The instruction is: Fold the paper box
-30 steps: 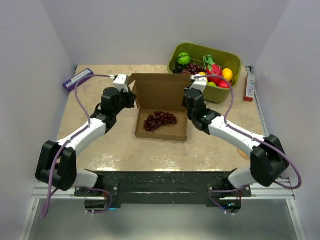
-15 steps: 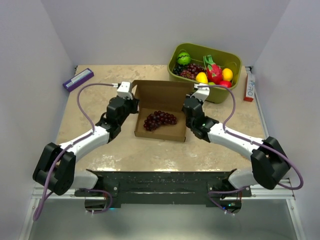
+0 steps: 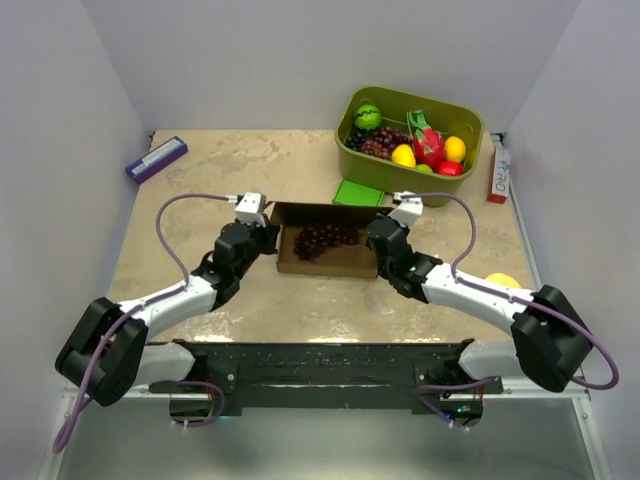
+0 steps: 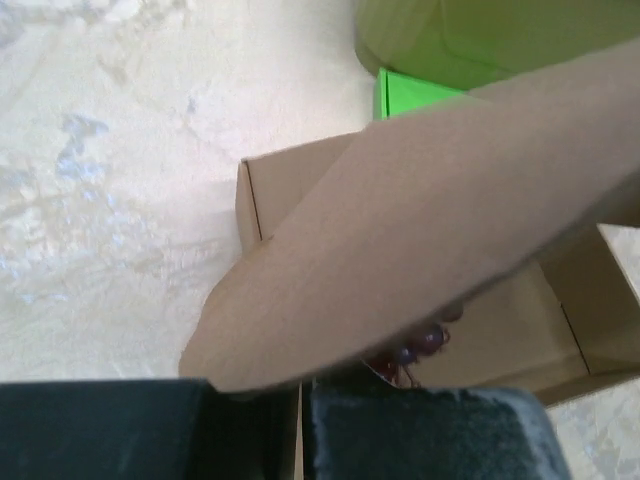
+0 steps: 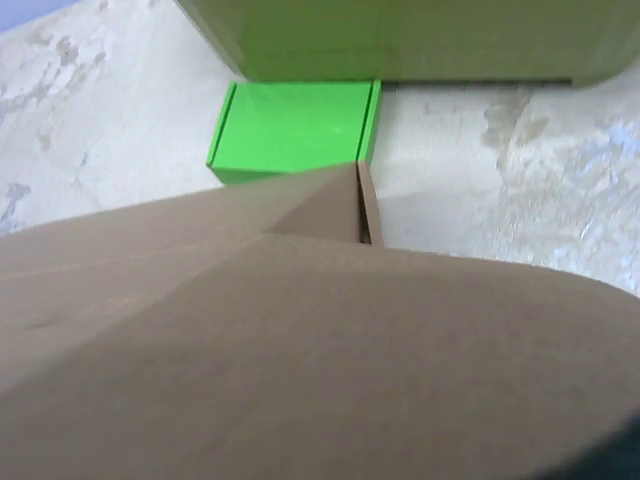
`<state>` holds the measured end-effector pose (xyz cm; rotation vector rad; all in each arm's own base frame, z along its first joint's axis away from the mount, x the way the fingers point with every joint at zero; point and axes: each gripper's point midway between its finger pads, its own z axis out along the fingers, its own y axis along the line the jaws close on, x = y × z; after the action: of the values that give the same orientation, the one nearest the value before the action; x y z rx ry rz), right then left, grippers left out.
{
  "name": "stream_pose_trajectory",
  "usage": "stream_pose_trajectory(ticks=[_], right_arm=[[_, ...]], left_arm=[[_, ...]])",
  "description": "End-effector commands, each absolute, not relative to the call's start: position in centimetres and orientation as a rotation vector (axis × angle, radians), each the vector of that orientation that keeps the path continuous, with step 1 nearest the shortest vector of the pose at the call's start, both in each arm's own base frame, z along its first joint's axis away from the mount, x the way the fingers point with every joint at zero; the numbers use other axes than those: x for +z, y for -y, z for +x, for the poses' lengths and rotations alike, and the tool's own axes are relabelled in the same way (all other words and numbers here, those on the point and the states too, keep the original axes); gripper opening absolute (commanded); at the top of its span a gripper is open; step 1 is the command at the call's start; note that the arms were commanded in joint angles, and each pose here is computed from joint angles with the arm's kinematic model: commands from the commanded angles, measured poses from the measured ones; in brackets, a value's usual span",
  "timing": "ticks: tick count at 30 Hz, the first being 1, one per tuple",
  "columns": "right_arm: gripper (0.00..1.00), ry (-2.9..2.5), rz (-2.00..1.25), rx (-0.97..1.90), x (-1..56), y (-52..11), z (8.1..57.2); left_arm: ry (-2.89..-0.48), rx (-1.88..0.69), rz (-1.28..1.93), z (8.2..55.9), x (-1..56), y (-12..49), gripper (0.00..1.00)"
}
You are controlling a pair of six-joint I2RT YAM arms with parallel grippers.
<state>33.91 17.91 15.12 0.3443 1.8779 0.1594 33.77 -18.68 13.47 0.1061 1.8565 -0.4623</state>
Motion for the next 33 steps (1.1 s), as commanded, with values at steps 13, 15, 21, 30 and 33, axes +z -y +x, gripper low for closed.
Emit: stream_pose_trajectory(ticks=[13, 15, 21, 30, 33], right_arm=[[0.89, -2.051, 0.287, 0.346, 16.5, -16.6, 26.4], [0.89, -2.093, 0.244, 0.359, 16.5, -16.5, 25.4], [0.89, -2.101, 0.176, 0.403, 19.4, -15.5, 23.3], [0.85, -1.830, 0.174, 0.523, 32.7, -13.6, 22.5], [0.85, -1.814, 0.148, 0.492, 35.9, -14.9, 24.3]], left_arm=[[-2.023, -0.452, 0.155, 30.3, 9.2, 18.3, 0.00], [-2.014, -0.471, 0.174, 29.9, 9.9, 18.4, 0.05], [-1.987, -0.513, 0.177, 28.3, 13.0, 17.9, 0.49], [-1.911, -0.486, 0.128, 25.1, 22.7, 14.7, 0.70], [-1.867, -0.513, 0.180, 26.3, 27.8, 16.0, 0.71]])
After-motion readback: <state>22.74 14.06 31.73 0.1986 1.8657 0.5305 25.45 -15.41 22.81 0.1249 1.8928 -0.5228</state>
